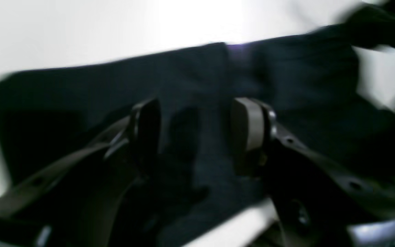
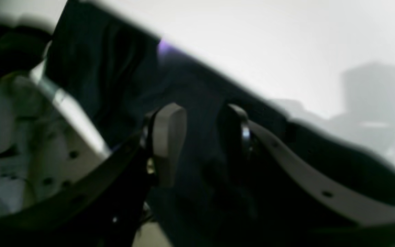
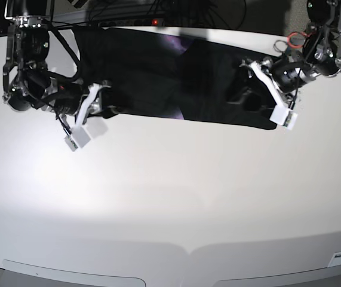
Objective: Fold the T-shirt properly
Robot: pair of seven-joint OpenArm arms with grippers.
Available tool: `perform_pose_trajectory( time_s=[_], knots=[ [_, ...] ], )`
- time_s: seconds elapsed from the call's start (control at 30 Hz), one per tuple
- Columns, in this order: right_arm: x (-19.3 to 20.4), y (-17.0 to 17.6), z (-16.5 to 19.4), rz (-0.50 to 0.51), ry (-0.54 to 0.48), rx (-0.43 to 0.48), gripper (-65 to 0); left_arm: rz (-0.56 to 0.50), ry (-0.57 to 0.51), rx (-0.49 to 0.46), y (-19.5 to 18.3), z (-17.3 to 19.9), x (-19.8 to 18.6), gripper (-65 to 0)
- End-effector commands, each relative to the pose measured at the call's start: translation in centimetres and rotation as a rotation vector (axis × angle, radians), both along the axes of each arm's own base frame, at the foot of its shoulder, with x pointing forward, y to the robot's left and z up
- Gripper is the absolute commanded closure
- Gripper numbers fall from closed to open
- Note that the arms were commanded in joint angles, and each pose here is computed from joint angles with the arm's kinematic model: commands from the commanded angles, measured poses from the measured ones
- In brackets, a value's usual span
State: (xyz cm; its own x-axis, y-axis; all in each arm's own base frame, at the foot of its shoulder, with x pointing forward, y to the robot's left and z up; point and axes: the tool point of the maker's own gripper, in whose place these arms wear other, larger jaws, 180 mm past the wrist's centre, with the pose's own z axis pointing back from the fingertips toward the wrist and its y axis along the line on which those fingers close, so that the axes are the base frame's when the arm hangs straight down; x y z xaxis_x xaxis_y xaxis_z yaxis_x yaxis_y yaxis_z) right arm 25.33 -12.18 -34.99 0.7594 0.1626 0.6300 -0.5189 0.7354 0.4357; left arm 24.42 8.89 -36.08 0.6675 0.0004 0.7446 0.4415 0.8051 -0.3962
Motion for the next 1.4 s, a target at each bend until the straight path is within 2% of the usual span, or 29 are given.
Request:
perform_pose_trajectory(
  time_s=[0.0, 0.1, 0.17, 0.23, 0.43, 0.47, 0.6, 0.63, 0.73, 1.03, 1.23, 1.37],
  knots=[
    [0.8, -0.6, 1.4, -0.008, -0.042, 0.015, -23.5, 0.019, -0.056, 0.02, 0.8, 1.1, 1.0, -32.2],
    [0.3, -2.6, 1.4, -0.037, -0.006, -0.011, -23.5, 0.061, -0.079, 0.094, 2.2, 0.7, 1.7, -32.2],
    [-0.4, -4.1, 1.3, -0.051, 0.033, -0.028, -23.5, 0.059, -0.077, 0.095, 2.2, 0.6, 1.6, -32.2],
    [-1.5, -5.0, 1.5, -0.061, 0.055, -0.008, -23.5, 0.061, -0.073, 0.093, 2.2, 0.4, 1.6, -32.2],
    [-5.3, -8.4, -1.3, -0.088, 0.176, -0.144, -23.7, 0.102, -0.053, 0.096, 3.2, -1.3, 1.6, -32.2],
    [-5.5, -8.4, -1.5, -0.094, 0.177, -0.139, -25.2, 0.107, -0.046, 0.105, 3.5, -1.8, 1.5, -32.2],
    [-5.5, -8.3, -1.6, -0.135, 0.145, -0.112, -40.8, 0.108, -0.024, 0.14, 4.1, -2.9, 1.3, -32.2],
    [-5.6, -8.6, -1.9, -0.14, 0.149, -0.132, -42.8, 0.108, -0.024, 0.139, 4.1, -2.9, 1.3, -32.2],
    [-6.0, -9.3, -2.6, -0.147, 0.168, -0.178, -43.3, 0.109, -0.026, 0.138, 4.1, -2.8, 1.3, -32.2],
    [-7.4, -9.9, -6.1, -0.249, 0.307, -0.089, -43.2, 0.109, -0.026, 0.136, 4.1, -2.8, 1.3, -32.2],
    [-8.4, -7.5, -7.6, -0.269, 0.359, -0.006, -43.2, 0.11, -0.026, 0.135, 4.1, -2.8, 1.3, -32.2],
    [-8.7, -5.1, -7.8, -0.221, 0.375, 0.041, -42.9, 0.11, -0.025, 0.136, 4.1, -2.8, 1.3, -32.2]
  ],
)
